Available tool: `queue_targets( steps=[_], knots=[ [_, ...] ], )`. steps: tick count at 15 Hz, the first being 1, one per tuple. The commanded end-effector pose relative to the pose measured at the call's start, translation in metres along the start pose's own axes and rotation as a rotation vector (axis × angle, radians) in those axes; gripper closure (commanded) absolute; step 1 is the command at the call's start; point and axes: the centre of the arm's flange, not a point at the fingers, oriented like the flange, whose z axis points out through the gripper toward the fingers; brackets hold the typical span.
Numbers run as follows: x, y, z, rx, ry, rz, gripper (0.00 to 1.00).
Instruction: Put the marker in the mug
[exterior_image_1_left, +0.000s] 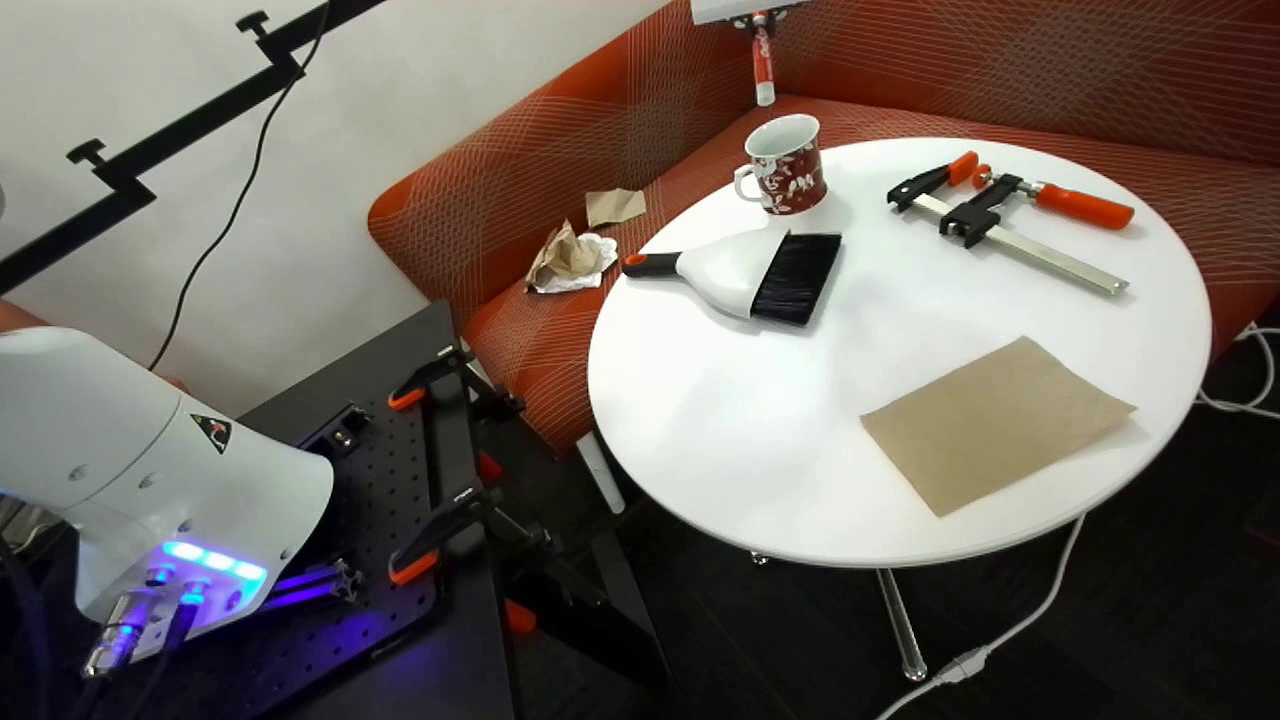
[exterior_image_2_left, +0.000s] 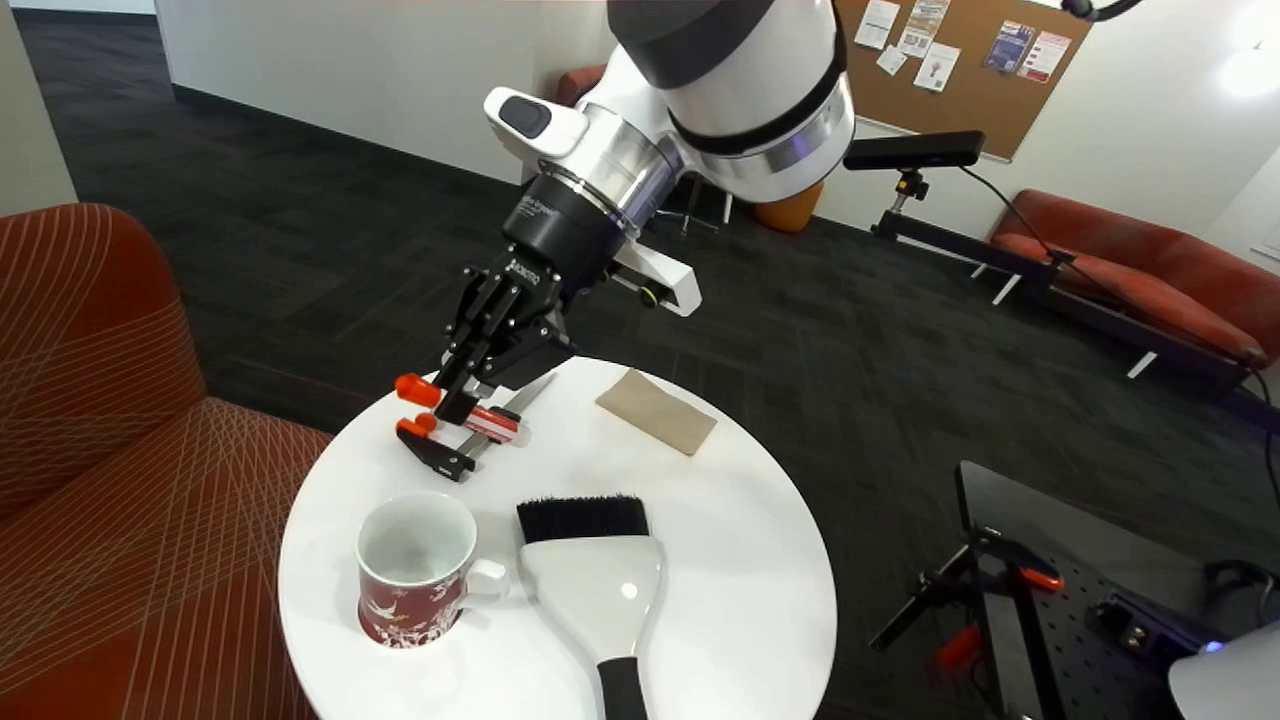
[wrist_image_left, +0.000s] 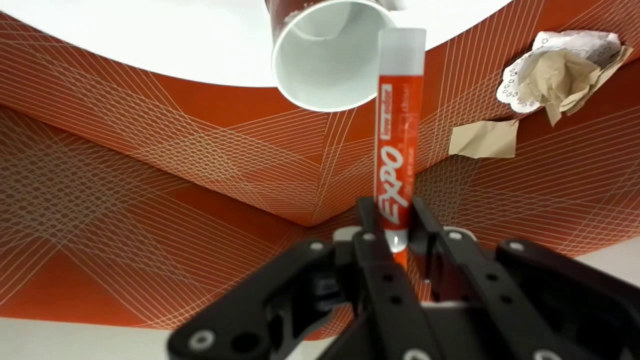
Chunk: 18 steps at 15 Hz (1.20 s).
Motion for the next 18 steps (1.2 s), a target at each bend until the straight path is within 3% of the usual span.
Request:
queue_targets(
  steps=[1, 2, 10, 18],
  knots=[
    [0.000, 0.000, 0.000, -0.001, -0.001, 0.000, 0.81],
    [-0.001, 0.000, 0.000, -0.001, -0.002, 0.001, 0.95],
    [-0.014, 0.017, 0.024, 0.059, 0.215, -0.174, 0.95],
    [-0.039, 0.038, 0.055, 0.229, 0.394, -0.263, 0.95]
  ],
)
